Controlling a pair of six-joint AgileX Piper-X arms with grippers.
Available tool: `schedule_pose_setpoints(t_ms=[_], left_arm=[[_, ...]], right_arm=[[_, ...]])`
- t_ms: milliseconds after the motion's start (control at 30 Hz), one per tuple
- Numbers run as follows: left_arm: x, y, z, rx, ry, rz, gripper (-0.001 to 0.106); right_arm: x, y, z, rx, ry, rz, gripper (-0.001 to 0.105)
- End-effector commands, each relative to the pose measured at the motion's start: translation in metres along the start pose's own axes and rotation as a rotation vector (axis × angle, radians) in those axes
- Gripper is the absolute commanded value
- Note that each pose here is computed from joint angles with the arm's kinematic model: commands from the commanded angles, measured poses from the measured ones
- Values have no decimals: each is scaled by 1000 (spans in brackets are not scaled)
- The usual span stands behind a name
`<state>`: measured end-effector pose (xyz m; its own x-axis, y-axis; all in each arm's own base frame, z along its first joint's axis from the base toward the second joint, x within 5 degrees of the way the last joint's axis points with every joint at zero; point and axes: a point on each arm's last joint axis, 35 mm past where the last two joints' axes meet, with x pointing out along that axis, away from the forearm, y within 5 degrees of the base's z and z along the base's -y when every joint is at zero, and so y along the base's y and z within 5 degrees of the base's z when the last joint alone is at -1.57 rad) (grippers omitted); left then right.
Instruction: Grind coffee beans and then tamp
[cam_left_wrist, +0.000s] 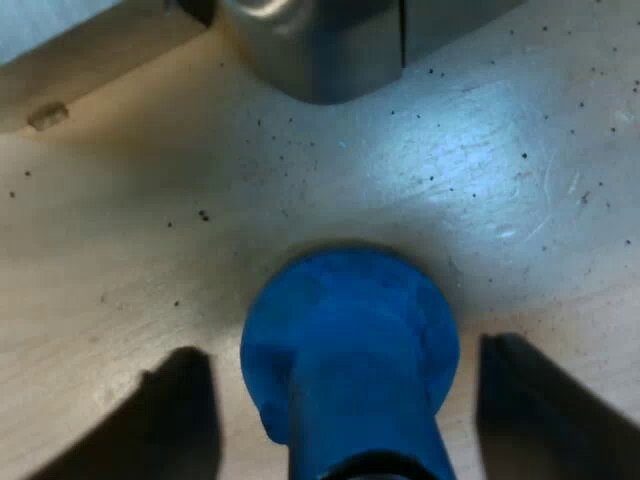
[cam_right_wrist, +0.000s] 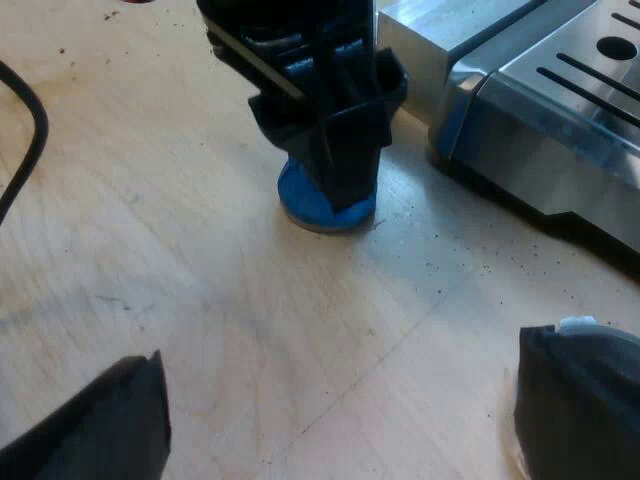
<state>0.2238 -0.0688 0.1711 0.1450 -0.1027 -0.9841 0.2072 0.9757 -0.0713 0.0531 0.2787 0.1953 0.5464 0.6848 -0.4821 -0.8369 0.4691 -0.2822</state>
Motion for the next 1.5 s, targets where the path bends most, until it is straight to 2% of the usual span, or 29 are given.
schedule_pose_setpoints(t_ms=[33, 100, 167, 333, 533, 600, 700, 867, 1033, 1100, 1200, 1333, 1500], left_arm=[[-2, 0, 1, -3, 0, -3, 32], [-2, 0, 0, 4, 7, -3, 11], [-2, 0, -1, 12, 14, -6, 0], [-10, 0, -3, 13, -9, -15, 0], [-47, -2, -12, 30, -135, -37, 0], [-65, -2, -20, 34, -193, -41, 0], [-82, -3, -30, 38, -248, -49, 0], [-97, -4, -42, 46, -250, -57, 0], [-107, -18, -41, 123, -259, -82, 0], [-113, -30, -40, 181, -279, -103, 0], [-120, -42, -39, 243, -309, -130, 0], [-127, -59, -39, 320, -347, -167, 0], [-130, -76, -40, 401, -380, -228, 0]], right_arm=[[0, -2, 4, 9, -17, -11, 72], [0, -2, 4, 9, -17, -11, 72], [0, -2, 4, 9, -17, -11, 72], [0, -1, 4, 9, -18, -3, 72], [-6, -5, 10, 16, -43, -9, 72], [-8, -9, 13, -3, -55, -27, 72], [-10, -17, 15, 12, -61, -47, 72], [-12, -36, 7, 42, -51, -80, 72], [-20, -42, -17, 39, -14, -94, 72], [-23, -42, -31, 35, 1, -89, 72], [-27, -41, -46, 67, 9, -89, 72], [-28, -39, -60, 77, 2, -62, 72], [-30, -38, -78, 61, 40, -56, 72]])
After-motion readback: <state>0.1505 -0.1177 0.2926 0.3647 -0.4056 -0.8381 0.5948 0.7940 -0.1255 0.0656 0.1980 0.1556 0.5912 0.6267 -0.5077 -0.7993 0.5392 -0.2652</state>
